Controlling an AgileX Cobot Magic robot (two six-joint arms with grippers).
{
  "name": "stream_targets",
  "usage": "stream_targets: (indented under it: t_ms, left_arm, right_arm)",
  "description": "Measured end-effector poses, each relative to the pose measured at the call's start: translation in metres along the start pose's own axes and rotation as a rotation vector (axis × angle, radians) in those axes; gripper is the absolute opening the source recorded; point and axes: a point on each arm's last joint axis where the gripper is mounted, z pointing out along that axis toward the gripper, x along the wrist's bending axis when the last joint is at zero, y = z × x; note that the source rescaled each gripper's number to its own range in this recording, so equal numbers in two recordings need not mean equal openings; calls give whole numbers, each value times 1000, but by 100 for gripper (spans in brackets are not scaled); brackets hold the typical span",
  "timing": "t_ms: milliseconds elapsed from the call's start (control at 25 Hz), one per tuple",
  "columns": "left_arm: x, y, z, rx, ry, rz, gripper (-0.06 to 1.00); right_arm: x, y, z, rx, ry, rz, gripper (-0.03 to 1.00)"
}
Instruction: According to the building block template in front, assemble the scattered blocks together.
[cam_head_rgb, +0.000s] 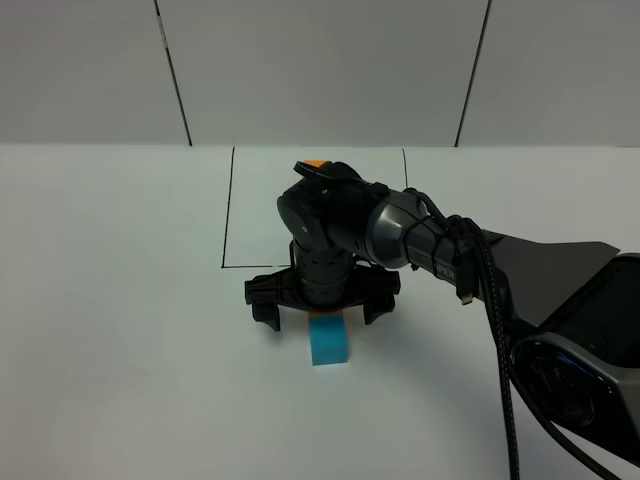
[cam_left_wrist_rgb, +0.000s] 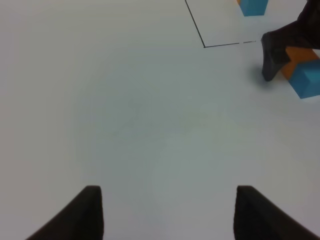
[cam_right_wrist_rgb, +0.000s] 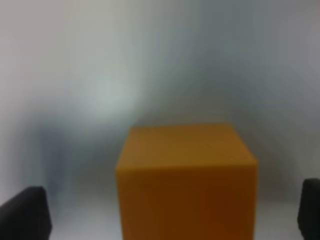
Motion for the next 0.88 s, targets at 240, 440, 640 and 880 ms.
stream_targets:
  t_ms: [240,440,640,880]
  left_arm:
    - [0,0,0,0,0,0,23]
    - [0,0,0,0,0,0,23]
    - [0,0,0,0,0,0,23]
    - [0,0,0,0,1,-2,23]
  right_arm:
    - [4,19,-43,-13,14,-73,100]
    - [-23,46,-57,-7,123,0,100]
    - [-99,79,-50,-44,24,117,100]
    - [-176,100,-84,-129,-34,243,100]
